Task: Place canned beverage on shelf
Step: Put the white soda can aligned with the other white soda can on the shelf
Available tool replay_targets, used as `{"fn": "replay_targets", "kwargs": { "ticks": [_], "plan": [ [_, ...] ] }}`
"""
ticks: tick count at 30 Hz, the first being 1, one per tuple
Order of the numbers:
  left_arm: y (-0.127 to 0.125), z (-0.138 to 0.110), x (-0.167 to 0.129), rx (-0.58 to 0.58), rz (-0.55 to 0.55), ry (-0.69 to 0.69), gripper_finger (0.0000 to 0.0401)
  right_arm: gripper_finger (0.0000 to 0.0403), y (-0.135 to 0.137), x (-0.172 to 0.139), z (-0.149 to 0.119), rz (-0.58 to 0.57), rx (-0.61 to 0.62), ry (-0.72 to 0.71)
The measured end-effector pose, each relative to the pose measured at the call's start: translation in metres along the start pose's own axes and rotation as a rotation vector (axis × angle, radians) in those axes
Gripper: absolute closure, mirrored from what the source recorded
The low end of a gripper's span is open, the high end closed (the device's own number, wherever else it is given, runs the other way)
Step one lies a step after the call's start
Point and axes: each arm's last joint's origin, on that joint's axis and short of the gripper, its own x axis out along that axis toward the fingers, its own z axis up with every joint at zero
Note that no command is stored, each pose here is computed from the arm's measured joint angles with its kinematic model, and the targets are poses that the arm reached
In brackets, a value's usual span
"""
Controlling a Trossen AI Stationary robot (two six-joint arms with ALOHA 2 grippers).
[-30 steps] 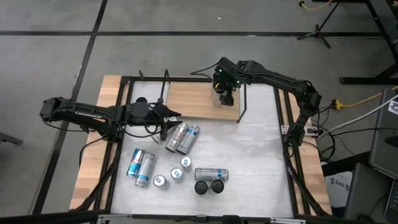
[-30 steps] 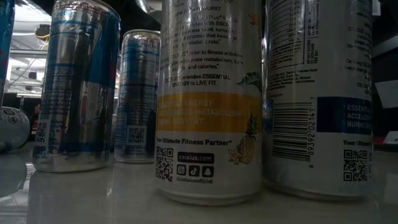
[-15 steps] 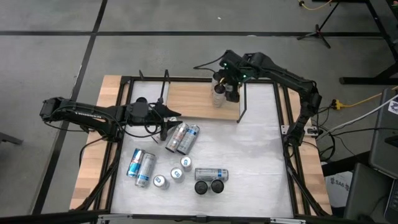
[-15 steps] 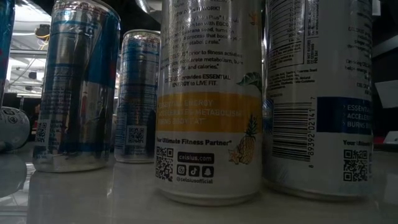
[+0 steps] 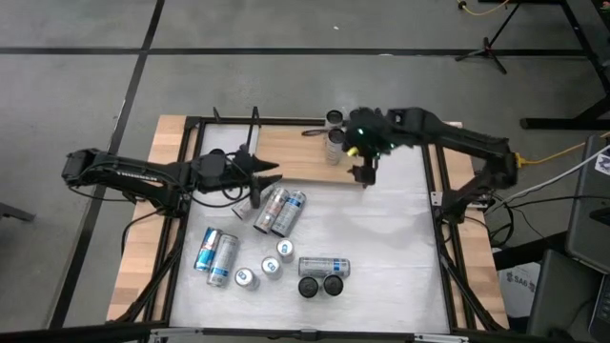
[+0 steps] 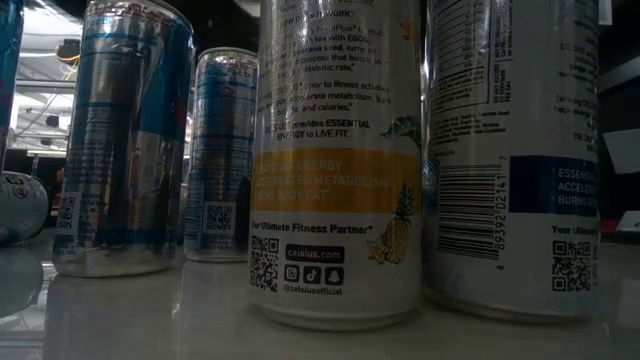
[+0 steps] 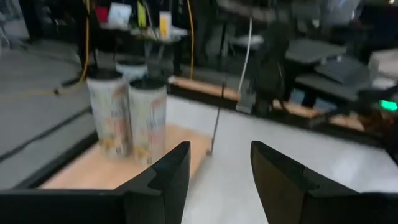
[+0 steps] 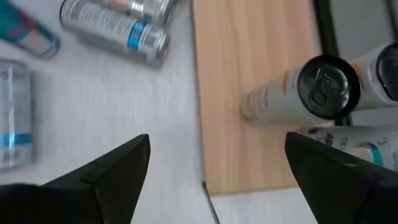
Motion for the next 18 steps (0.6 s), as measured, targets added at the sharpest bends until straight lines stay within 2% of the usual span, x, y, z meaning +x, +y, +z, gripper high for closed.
{"fn": "replay_targets", "kwargs": {
  "ticks": [4, 13, 18],
  "plan": [
    [0.0, 0.002, 0.014, 0.007, -0.003, -0.076, 0.0241, 0.004, 0.007, 0.012, -0.019, -0.054, 0.058, -0.09],
    [0.0, -0.018, 0.042, 0.029, -0.019, -0.052, 0.0241, 0.004, 0.011, 0.059, -0.045, -0.051, 0.087, -0.152],
    [0.0, -0.026, 0.048, 0.033, -0.015, -0.026, 0.0241, 0.004, 0.015, 0.08, -0.054, 0.027, 0.08, -0.177]
  ]
}}
